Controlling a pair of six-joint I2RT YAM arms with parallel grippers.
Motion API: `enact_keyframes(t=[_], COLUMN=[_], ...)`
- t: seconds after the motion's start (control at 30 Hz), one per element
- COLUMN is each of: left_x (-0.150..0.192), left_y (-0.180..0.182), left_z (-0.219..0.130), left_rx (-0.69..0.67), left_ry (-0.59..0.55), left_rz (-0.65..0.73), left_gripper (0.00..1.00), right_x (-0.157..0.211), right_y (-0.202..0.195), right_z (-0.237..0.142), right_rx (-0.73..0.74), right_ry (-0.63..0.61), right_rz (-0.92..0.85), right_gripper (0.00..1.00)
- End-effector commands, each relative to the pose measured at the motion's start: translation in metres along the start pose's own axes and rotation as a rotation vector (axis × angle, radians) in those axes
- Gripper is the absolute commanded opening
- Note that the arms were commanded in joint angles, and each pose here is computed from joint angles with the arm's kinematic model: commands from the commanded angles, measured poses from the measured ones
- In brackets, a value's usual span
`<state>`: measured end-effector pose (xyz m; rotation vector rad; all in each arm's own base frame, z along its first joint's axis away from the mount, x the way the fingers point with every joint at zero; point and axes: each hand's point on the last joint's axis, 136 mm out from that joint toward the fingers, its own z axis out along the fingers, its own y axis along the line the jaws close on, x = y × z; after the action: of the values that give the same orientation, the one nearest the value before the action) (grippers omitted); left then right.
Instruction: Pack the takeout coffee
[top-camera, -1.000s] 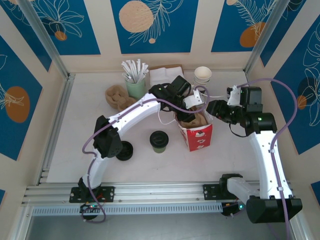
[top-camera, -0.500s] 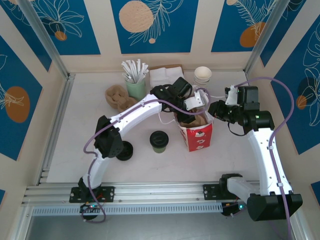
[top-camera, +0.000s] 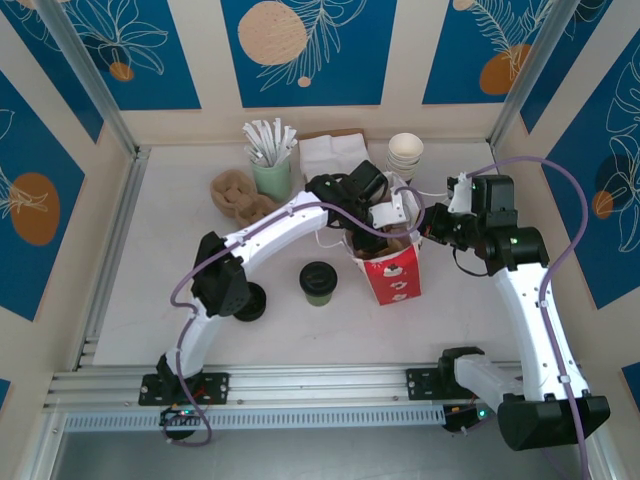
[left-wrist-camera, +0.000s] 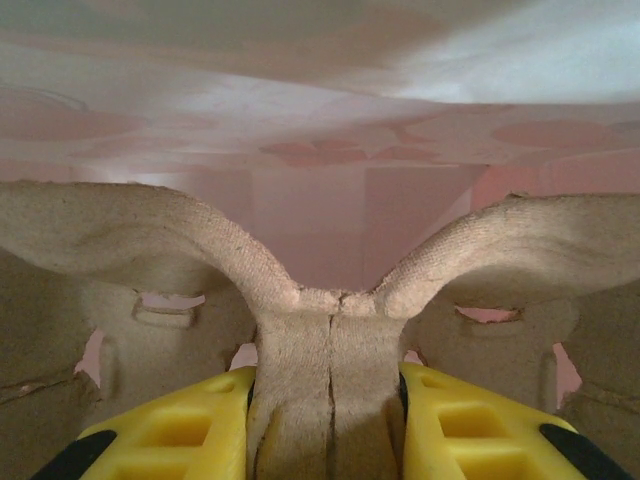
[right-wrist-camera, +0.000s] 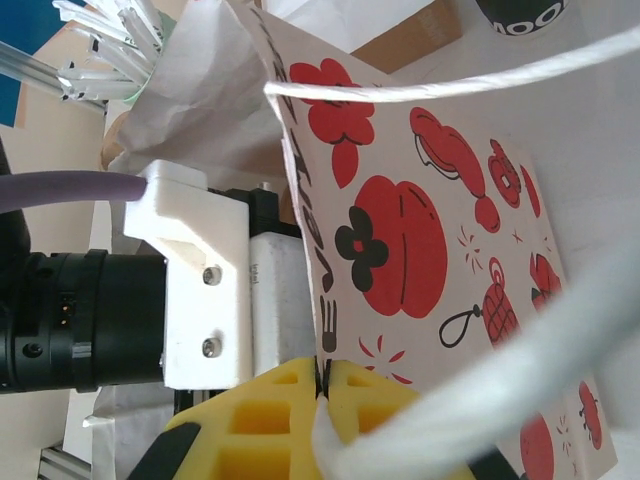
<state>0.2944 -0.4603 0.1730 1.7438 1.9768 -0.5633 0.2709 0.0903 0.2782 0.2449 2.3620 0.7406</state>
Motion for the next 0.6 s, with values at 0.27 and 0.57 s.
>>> enact_keyframes(t=[0.27, 0.57], left_x=[-0.001, -0.007], left_y=[-0.015, -0.021], left_z=[0.019, 0.028], left_rx=[0.075, 0.109], left_ry=[-0.011, -0.034], left_rz=[0.012, 0.019], left_gripper=[0.32, 0.34], right_x=[0.011, 0.019], right_y=[-0.019, -0.037], right_z=[-0.003, -0.014], right_rx=[0.097, 0.187], right_ry=[-0.024, -0.036], right_rz=[0.016, 0.002], right_gripper=[0.00, 0.00])
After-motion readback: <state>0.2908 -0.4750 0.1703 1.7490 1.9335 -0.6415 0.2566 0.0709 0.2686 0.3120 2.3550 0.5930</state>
